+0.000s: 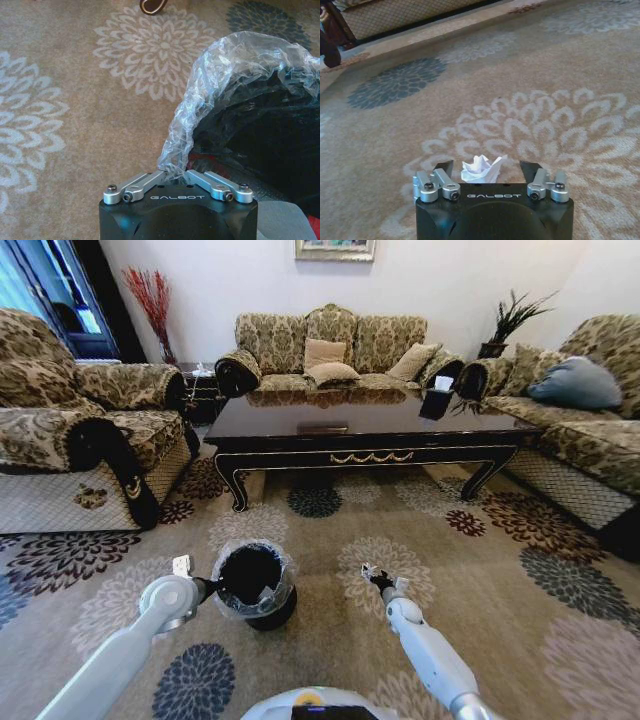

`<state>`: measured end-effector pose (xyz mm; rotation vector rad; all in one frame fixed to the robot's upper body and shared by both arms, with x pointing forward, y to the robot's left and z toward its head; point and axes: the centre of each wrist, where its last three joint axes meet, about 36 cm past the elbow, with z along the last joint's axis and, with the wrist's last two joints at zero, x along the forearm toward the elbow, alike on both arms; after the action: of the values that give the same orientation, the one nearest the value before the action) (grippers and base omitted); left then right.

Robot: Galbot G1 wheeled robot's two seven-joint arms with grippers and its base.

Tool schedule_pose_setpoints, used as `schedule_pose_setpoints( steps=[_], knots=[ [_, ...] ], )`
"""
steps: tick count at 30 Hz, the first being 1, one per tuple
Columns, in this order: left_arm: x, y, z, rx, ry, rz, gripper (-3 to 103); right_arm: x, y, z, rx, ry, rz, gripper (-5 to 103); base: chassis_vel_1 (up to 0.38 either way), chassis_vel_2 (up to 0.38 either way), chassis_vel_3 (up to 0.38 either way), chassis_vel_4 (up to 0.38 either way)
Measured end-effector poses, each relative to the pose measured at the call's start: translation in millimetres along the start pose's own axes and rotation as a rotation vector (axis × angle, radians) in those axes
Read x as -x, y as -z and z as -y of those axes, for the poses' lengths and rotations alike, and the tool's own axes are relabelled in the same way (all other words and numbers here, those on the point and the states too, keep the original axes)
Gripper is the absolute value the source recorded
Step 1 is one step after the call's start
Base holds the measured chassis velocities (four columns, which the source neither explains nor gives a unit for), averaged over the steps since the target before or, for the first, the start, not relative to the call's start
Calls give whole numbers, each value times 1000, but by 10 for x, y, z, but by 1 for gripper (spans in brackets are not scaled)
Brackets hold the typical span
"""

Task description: Move to the front of the table and pick up the trash from the floor, then place it into the trash bin.

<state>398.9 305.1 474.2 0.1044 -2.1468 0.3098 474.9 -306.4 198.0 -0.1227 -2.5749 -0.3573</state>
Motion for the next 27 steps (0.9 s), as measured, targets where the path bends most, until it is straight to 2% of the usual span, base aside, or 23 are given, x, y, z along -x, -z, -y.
schedule_pose_setpoints(
  steps=[1,2,5,7,11,13,16,17,19,21,27],
  knots=[
    [-2,0,-3,1,2,0,0,13,2,9,0,-3,-2,73,0,0,0,0],
    [-2,0,-3,1,2,0,0,13,2,9,0,-3,-2,73,0,0,0,0],
    [-8,-4,-16,2,6,-1,0,50,11,26,3,-9,-5,56,0,0,0,0],
    [-9,-6,-19,1,7,-1,0,53,6,24,3,-8,-8,56,0,0,0,0],
    [-3,-24,-27,-4,10,-4,0,83,-12,1,-10,-5,-12,34,0,0,0,0],
    [-3,-29,-33,-6,11,-5,0,92,-19,-9,-13,-3,-14,34,0,0,0,0],
    [-14,-35,-56,-11,15,-4,0,126,-34,-32,-18,-1,-17,18,0,0,0,0],
    [-14,-35,-56,-11,15,-4,0,126,-34,-32,-18,-1,-17,18,0,0,0,0],
    [-18,-35,-74,-15,19,-3,0,141,-41,-37,-20,-2,-18,7,0,0,0,0],
    [-20,-36,-86,-18,21,-2,0,143,-46,-33,-21,-3,-19,3,0,0,0,0],
    [-12,-28,-80,-20,17,-2,0,133,-43,-19,-21,-4,-18,0,0,0,0,0]
  ],
)
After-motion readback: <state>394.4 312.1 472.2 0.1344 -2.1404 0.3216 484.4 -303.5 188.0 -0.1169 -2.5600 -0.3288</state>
